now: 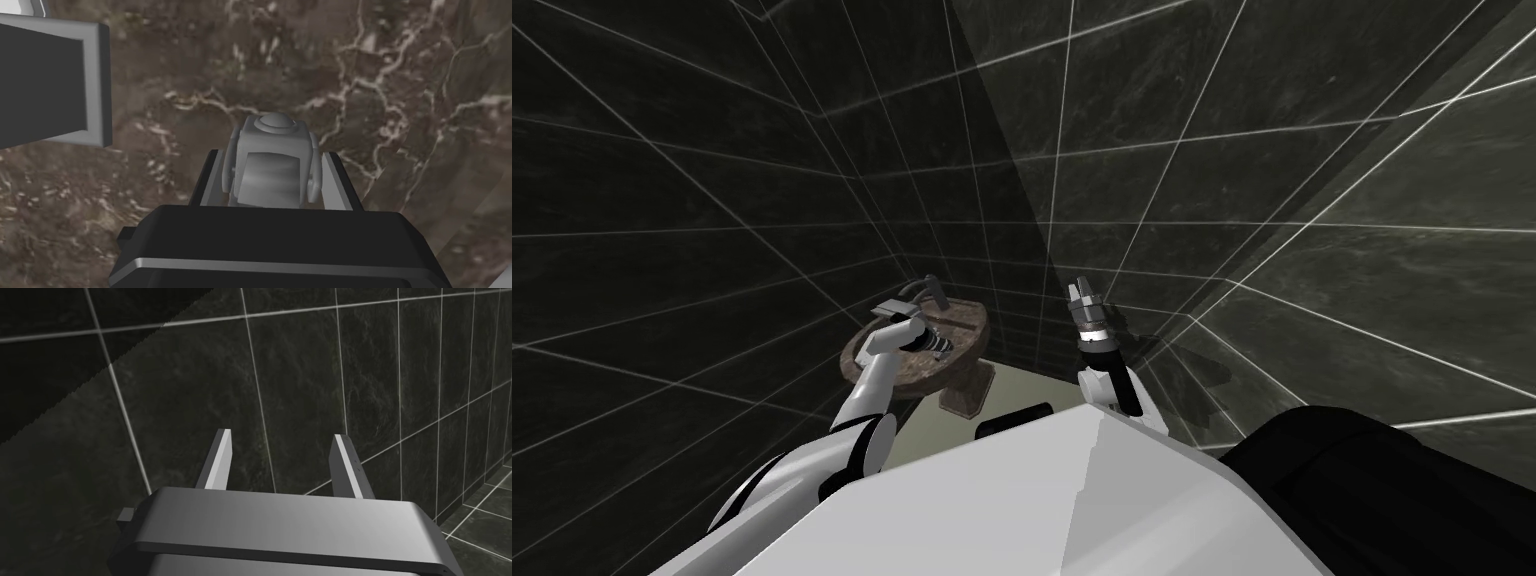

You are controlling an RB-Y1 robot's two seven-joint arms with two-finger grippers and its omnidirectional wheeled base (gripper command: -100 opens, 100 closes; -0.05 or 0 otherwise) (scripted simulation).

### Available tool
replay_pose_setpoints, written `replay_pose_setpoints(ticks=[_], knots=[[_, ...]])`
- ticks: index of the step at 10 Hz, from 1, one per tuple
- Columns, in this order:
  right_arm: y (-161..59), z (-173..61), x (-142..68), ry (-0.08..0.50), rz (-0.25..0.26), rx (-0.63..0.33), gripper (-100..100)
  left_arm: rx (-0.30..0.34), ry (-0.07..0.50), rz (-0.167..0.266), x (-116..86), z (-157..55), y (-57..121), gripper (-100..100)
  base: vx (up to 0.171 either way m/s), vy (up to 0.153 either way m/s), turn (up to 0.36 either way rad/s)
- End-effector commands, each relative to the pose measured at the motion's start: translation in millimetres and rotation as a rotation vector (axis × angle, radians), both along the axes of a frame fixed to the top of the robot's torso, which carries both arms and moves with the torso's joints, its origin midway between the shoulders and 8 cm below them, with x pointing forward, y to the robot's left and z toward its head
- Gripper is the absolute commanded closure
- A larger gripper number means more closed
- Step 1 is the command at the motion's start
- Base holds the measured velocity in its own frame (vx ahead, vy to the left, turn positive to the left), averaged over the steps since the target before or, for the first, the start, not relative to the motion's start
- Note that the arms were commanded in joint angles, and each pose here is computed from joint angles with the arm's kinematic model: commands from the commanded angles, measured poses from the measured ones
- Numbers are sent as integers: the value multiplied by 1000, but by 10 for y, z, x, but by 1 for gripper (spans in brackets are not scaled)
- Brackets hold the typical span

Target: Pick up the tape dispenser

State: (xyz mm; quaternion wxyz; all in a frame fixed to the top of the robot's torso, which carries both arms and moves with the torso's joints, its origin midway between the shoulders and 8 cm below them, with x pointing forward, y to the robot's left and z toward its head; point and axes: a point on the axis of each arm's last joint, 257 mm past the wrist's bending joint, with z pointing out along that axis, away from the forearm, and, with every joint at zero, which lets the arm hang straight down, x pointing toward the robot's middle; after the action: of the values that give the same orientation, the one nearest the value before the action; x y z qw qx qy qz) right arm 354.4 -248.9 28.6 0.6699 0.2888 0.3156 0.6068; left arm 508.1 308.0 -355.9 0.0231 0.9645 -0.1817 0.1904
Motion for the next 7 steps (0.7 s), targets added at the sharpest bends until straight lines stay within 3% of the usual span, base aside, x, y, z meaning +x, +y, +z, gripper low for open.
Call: replay_pose_setpoints(ticks=[1, 4, 5, 6, 7], knots=[[0, 0, 0, 0, 0, 0, 0, 0, 0, 0, 0, 0, 0, 100, 0, 0, 0], [0, 0, 0, 0, 0, 0, 0, 0, 0, 0, -1, -1, -1, 100, 0, 0, 0], [0, 0, 0, 0, 0, 0, 0, 0, 1, 0, -2, -2, 0, 0, 0, 0, 0], [0, 0, 0, 0, 0, 0, 0, 0, 1, -23, -30, -9, -57, 100, 56, -31, 288], [-1, -1, -1, 0, 0, 0, 0, 0, 3, -70, -47, 11, -177, 100, 137, -92, 406]])
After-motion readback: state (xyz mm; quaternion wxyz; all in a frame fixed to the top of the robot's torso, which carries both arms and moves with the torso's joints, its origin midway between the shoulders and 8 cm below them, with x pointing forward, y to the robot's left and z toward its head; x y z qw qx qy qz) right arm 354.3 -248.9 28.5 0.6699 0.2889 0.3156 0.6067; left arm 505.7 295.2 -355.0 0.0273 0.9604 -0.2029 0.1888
